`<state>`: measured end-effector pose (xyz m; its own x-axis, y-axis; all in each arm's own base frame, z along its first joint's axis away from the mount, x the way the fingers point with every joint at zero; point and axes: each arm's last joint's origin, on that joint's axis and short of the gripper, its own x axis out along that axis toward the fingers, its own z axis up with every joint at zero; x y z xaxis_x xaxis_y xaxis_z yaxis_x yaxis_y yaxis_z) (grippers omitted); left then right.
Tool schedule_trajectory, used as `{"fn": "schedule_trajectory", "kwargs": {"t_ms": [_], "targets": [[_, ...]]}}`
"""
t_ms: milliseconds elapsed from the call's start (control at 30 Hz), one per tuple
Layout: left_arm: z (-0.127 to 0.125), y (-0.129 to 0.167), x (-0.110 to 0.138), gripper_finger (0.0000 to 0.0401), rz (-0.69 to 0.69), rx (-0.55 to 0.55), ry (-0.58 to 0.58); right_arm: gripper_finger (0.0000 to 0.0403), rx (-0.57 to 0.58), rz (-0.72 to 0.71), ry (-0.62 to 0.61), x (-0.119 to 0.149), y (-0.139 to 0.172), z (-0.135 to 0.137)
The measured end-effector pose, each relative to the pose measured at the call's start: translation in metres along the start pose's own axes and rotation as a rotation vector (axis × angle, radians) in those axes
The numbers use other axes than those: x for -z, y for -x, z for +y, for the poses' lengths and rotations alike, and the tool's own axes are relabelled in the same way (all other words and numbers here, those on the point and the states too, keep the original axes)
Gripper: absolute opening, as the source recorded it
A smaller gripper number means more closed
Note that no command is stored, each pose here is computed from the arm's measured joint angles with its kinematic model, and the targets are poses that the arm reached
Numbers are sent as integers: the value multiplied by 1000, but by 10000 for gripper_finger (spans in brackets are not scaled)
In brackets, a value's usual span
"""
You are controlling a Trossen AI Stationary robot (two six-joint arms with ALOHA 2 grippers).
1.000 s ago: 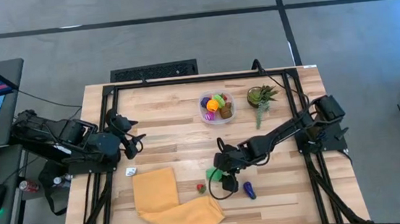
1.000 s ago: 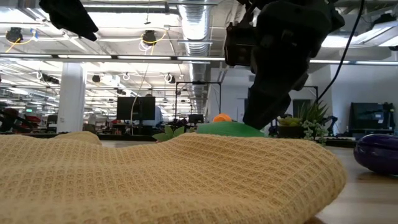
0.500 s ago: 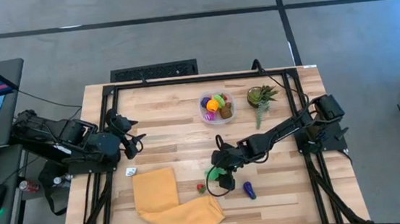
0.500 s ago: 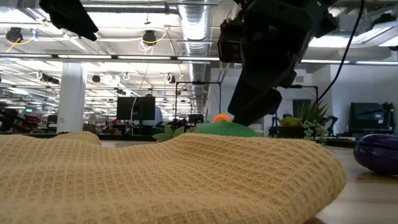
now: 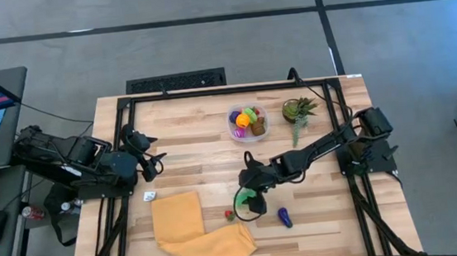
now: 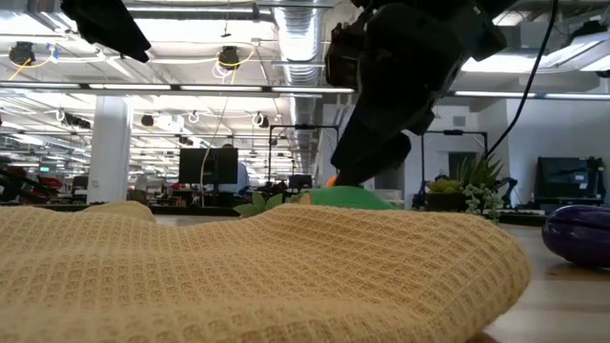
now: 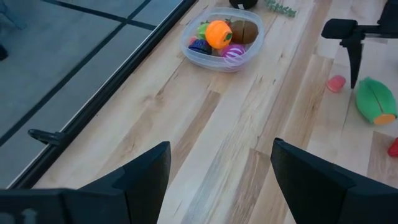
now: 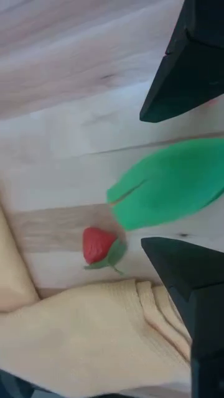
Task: Pick and placing Produce into tupperware
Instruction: Put the corn in the transparent bin
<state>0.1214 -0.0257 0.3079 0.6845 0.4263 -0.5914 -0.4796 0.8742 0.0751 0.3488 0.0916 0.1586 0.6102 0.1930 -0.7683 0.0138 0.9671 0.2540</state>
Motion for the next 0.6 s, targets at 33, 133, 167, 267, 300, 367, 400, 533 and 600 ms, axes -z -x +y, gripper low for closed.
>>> {"fn": "schedule_trajectory", "kwargs": {"t_ms": [33,133,167,267,300,367,400,533,600], "targets": [[0,0,0,267,0,0,0,343,-12,-7,19,-1,0,0],[0,0,0,267,0,0,2,343,-52,-38,77,-5,0,1],[0,0,0,267,0,0,5,343,-61,-44,92,-6,0,1],[0,0,0,267,0,0,15,343,-72,-39,119,-6,0,1],[0,0,0,267,0,0,17,342,-79,-36,131,-5,0,1],[0,0,0,267,0,0,18,342,-82,-36,159,-5,0,1],[0,0,0,267,0,0,20,342,-83,-37,173,-5,0,2],[0,0,0,267,0,0,20,342,-83,-11,189,-2,-11,0],[0,0,0,267,0,0,20,342,-97,26,189,-1,-19,0]]}}
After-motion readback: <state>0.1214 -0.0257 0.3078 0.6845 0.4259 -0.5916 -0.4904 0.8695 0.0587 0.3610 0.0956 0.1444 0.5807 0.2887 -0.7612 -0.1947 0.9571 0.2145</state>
